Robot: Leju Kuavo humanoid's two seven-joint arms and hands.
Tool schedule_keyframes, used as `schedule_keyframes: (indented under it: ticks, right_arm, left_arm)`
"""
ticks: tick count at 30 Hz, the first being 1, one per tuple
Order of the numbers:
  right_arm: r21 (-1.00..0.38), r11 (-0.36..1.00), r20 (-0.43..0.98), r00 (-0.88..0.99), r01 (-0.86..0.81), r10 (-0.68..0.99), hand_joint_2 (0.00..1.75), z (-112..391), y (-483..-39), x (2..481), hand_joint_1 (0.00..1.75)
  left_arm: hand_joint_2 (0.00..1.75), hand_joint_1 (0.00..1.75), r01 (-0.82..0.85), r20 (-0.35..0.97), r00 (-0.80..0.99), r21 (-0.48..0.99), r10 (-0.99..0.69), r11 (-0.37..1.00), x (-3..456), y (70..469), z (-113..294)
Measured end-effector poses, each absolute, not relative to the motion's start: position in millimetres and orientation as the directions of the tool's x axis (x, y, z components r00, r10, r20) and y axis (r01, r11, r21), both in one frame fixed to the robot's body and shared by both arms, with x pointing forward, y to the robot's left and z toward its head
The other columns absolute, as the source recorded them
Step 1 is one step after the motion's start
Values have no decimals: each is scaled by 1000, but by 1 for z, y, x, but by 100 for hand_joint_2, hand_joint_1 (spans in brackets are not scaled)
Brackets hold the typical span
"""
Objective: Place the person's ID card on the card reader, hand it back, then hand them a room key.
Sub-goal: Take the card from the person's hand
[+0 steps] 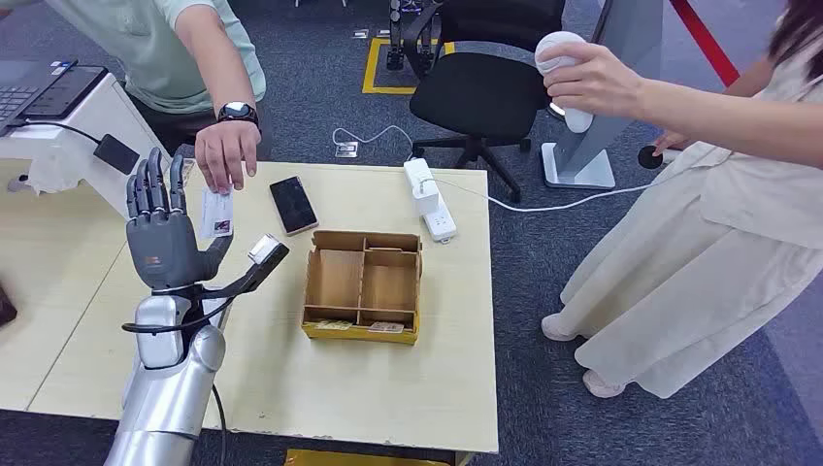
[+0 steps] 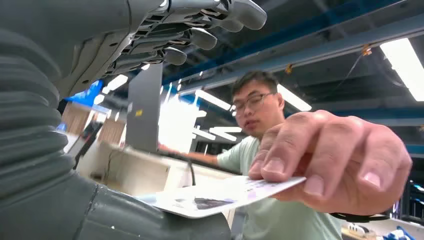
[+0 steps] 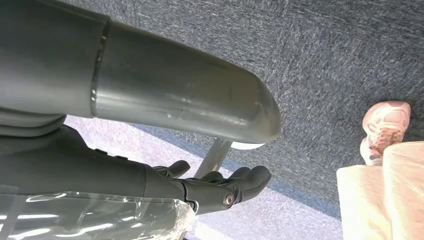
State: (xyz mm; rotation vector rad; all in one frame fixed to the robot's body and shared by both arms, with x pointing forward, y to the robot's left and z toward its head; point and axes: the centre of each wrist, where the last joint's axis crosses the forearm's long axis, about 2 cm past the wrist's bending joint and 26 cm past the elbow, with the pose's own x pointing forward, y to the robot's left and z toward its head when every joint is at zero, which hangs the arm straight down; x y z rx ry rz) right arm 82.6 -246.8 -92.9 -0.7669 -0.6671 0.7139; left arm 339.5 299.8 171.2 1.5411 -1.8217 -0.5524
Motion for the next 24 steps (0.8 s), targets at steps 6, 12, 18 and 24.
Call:
schedule_keyframes:
  ticks: [6, 12, 18, 24]
  right_arm:
    - [-793, 519, 268, 582, -318, 767, 0, -93, -247, 82, 0]
    - [-794, 519, 270, 583, -315, 767, 0, -93, -247, 83, 0]
    - [-794, 519, 270, 582, -315, 767, 0, -93, -247, 83, 0]
    - [-794, 520, 271, 583, -314, 766, 0, -93, -247, 83, 0]
  left_arm:
    - [175, 0, -681, 244, -71, 697, -967, 226, 338, 297, 169]
    - [175, 1, -678, 234, -58, 705, -971, 210, 338, 295, 168]
    - [175, 175, -677, 226, -56, 707, -973, 203, 338, 295, 168]
    - [175, 175, -677, 211, -51, 711, -976, 189, 338, 295, 168]
